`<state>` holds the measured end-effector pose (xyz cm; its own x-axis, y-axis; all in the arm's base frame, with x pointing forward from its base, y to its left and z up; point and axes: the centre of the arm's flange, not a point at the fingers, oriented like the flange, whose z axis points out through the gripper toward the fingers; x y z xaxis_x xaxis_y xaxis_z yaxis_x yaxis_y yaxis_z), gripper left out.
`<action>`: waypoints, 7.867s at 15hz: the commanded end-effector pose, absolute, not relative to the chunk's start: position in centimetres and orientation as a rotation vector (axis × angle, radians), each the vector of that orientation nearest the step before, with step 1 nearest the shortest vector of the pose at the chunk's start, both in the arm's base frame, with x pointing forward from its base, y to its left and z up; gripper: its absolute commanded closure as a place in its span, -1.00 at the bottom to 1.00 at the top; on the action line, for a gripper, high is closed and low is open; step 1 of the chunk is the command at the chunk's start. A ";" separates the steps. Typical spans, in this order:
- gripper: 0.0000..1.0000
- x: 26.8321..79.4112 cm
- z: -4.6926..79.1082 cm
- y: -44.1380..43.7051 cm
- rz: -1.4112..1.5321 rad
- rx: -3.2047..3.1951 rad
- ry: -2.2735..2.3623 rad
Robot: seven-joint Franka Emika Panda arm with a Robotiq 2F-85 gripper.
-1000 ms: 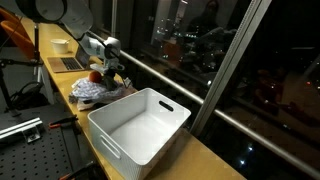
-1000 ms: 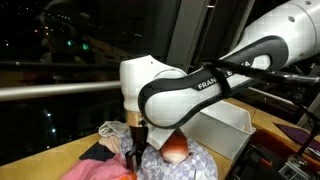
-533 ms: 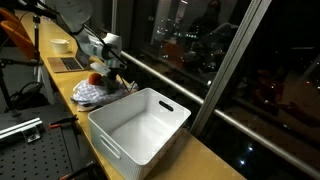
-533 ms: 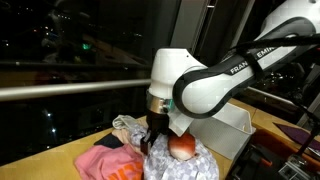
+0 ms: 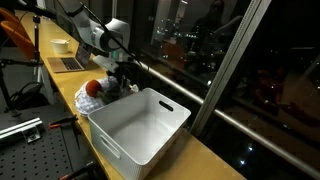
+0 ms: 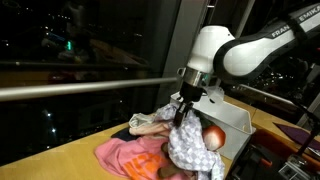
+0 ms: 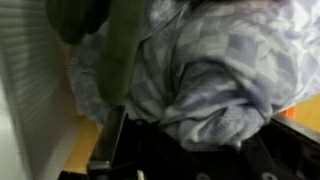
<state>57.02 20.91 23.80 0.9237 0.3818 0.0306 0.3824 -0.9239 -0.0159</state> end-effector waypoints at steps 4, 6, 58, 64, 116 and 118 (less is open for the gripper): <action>1.00 57.4 36.3 12.9 -0.127 -3.045 -0.692; 1.00 57.5 38.9 11.4 -0.151 -3.046 -0.710; -1.00 58.7 39.5 18.6 -0.112 -3.109 -0.684; -1.00 59.3 33.3 26.4 -0.047 -3.067 -0.720; 1.00 55.7 24.2 26.8 0.477 -3.188 -0.658; 1.00 54.0 26.4 26.0 0.452 -3.210 -0.619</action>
<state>57.96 27.56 21.87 0.8783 0.3724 -0.3000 0.4066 -0.9117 0.0589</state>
